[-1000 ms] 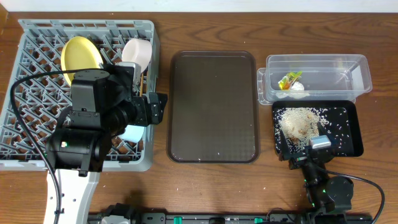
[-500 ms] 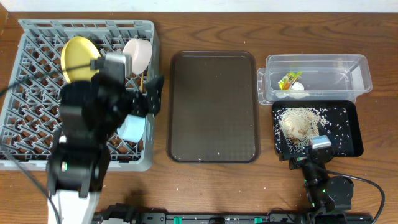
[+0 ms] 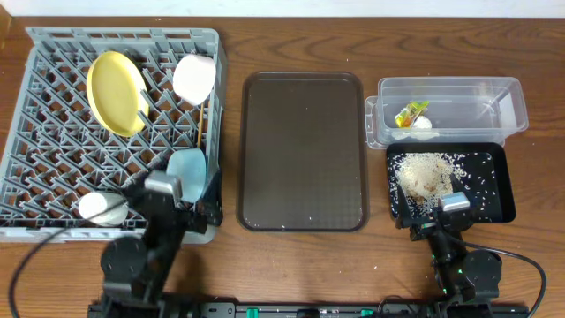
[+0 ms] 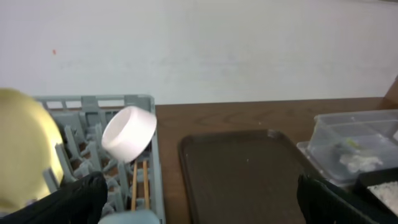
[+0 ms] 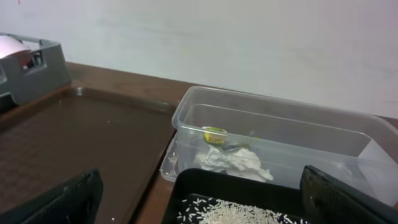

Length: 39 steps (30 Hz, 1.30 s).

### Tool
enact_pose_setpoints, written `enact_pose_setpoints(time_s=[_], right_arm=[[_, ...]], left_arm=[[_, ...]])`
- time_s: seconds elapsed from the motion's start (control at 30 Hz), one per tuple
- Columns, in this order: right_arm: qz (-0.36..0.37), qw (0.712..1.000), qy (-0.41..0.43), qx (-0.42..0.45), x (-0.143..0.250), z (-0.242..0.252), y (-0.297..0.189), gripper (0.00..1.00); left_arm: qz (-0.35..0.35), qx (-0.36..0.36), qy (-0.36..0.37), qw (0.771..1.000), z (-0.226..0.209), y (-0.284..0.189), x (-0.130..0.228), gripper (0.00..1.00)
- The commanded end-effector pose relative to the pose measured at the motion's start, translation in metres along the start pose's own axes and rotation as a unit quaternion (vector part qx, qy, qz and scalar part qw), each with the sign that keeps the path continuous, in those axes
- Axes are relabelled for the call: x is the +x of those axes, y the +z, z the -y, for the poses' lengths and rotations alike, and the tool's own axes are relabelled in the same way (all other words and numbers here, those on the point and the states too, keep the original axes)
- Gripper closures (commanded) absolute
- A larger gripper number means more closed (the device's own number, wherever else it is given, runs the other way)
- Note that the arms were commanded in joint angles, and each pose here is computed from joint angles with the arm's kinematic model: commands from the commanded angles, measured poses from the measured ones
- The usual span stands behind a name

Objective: Sort waste into correct bins and load items into the dishwasher

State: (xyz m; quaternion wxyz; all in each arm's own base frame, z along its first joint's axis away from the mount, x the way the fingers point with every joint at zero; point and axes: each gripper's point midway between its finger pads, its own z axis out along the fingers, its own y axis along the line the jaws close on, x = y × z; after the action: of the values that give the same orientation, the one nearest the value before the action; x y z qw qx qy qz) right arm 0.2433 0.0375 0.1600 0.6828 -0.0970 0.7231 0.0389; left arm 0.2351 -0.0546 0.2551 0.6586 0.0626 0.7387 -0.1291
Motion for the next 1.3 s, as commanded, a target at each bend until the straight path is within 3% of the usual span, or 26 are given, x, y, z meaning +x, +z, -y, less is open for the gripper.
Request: enact_pose_setpoints(time_s=[0.0, 0.23, 0.53, 1.27], right_arm=[[0.000, 1.000, -0.003, 0.005, 0.001, 0.002, 0.000, 0.01], [0.000, 1.000, -0.003, 0.005, 0.001, 0.002, 0.000, 0.01], [0.000, 1.000, -0.003, 0.005, 0.001, 0.002, 0.000, 0.01], [0.000, 1.000, -0.003, 0.005, 0.001, 0.002, 0.000, 0.01]], left_arm=[[0.020, -0.025, 0.009, 0.999, -0.010, -0.006, 0.019, 0.03], [0.040, -0.025, 0.012, 0.999, -0.015, 0.000, 0.055, 0.02], [0.006, -0.028, 0.007, 1.000, -0.021, 0.014, 0.101, 0.02], [-0.020, -0.030, 0.004, 0.999, -0.022, 0.014, 0.114, 0.02]])
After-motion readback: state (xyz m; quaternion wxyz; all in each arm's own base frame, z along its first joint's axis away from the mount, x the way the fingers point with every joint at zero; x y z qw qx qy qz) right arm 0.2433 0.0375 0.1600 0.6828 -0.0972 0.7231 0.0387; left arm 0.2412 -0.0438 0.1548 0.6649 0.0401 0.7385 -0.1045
